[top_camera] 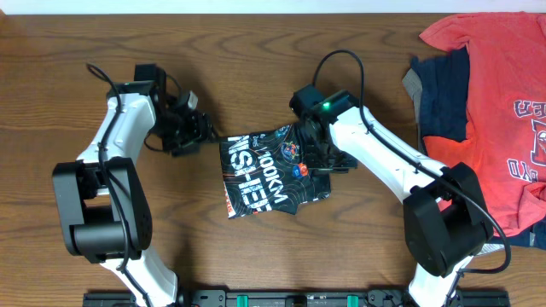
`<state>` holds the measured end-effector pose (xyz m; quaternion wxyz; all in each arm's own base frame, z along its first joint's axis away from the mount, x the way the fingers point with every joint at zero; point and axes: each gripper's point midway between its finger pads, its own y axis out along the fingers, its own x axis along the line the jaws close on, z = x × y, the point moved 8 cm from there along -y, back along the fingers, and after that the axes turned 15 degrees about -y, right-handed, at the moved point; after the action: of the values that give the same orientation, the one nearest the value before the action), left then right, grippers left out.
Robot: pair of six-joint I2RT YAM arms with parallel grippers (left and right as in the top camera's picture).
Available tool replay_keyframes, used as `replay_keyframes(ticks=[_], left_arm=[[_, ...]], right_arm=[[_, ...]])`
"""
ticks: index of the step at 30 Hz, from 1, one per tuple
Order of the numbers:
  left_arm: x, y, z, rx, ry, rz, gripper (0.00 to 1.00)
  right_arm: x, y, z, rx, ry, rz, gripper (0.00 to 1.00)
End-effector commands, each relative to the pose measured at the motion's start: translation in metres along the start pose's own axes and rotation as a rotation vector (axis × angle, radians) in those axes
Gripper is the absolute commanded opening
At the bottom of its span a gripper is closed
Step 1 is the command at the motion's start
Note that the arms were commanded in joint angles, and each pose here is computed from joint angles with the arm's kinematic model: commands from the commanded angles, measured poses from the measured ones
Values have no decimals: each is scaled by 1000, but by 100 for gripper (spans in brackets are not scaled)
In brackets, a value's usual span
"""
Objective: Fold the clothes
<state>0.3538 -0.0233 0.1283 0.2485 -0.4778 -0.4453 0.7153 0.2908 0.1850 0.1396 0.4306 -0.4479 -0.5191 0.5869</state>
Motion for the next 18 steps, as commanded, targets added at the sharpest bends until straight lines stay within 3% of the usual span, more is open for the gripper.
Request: replay_keyframes(ticks=[1, 8, 18], left_arm=[[-24, 0, -7, -52, 123, 62, 63], [-57, 19, -9, -162, 280, -1, 63], [-61, 42, -5, -163, 319, -99, 63]], right_arm=[[14, -5, 4, 39, -66, -175, 24], [21, -6, 7, 63, -67, -248, 22], [21, 26, 21, 110, -74, -257, 20]])
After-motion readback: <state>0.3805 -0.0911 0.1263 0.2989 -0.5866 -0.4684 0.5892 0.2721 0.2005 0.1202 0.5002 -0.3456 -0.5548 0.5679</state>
